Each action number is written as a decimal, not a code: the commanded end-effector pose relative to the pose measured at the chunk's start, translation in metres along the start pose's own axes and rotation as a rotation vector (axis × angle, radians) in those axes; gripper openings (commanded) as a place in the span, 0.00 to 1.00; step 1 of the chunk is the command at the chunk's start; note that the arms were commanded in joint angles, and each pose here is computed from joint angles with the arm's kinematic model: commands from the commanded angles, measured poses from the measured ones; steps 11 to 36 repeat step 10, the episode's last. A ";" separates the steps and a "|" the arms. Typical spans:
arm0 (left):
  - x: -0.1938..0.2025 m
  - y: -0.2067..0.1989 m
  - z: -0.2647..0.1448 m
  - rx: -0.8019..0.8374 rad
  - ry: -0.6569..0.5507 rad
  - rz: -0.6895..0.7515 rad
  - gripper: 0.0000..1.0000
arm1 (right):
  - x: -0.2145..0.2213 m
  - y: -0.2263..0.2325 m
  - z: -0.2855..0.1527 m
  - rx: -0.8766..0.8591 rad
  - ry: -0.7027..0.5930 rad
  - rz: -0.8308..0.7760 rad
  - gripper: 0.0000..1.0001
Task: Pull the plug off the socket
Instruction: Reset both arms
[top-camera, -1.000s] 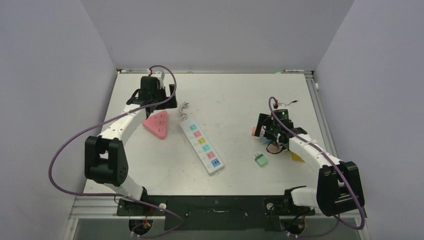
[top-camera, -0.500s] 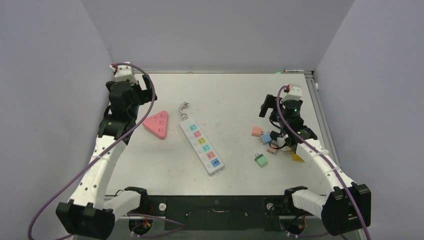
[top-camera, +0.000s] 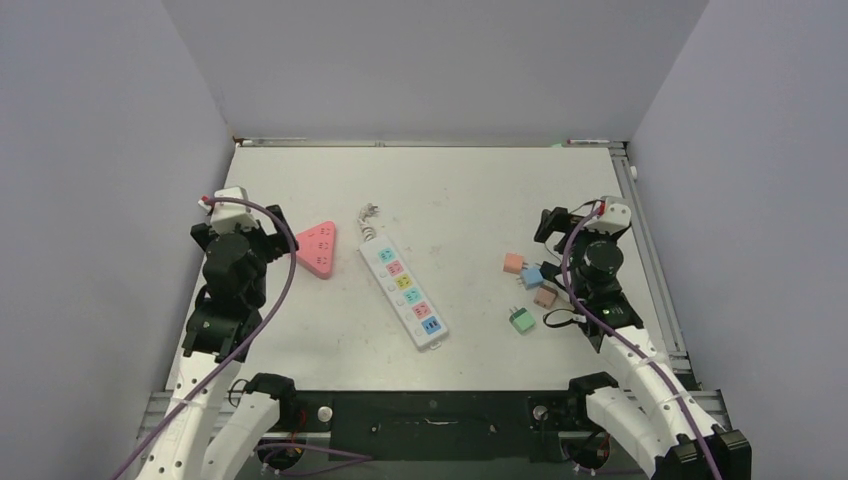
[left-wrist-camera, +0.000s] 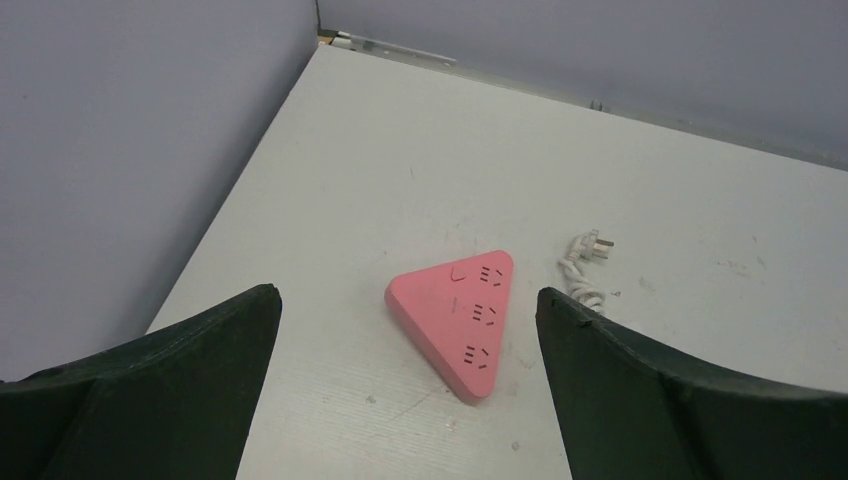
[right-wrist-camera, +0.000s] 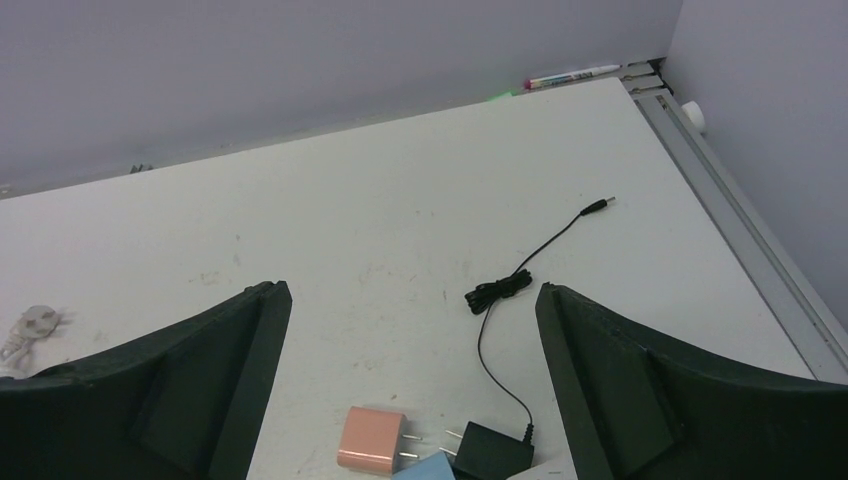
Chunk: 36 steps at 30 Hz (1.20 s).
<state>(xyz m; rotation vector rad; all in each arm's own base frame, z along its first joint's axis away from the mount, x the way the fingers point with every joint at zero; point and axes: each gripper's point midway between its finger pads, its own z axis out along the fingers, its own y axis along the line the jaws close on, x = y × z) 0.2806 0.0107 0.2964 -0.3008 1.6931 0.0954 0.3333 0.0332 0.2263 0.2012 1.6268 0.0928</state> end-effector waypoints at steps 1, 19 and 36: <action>-0.006 0.003 -0.002 -0.016 -0.026 -0.022 0.96 | -0.031 -0.002 0.002 0.019 -0.113 0.008 1.00; -0.004 0.005 -0.003 -0.030 -0.021 -0.030 0.96 | -0.031 -0.002 0.004 0.023 -0.107 0.005 1.00; -0.004 0.005 -0.003 -0.030 -0.021 -0.030 0.96 | -0.031 -0.002 0.004 0.023 -0.107 0.005 1.00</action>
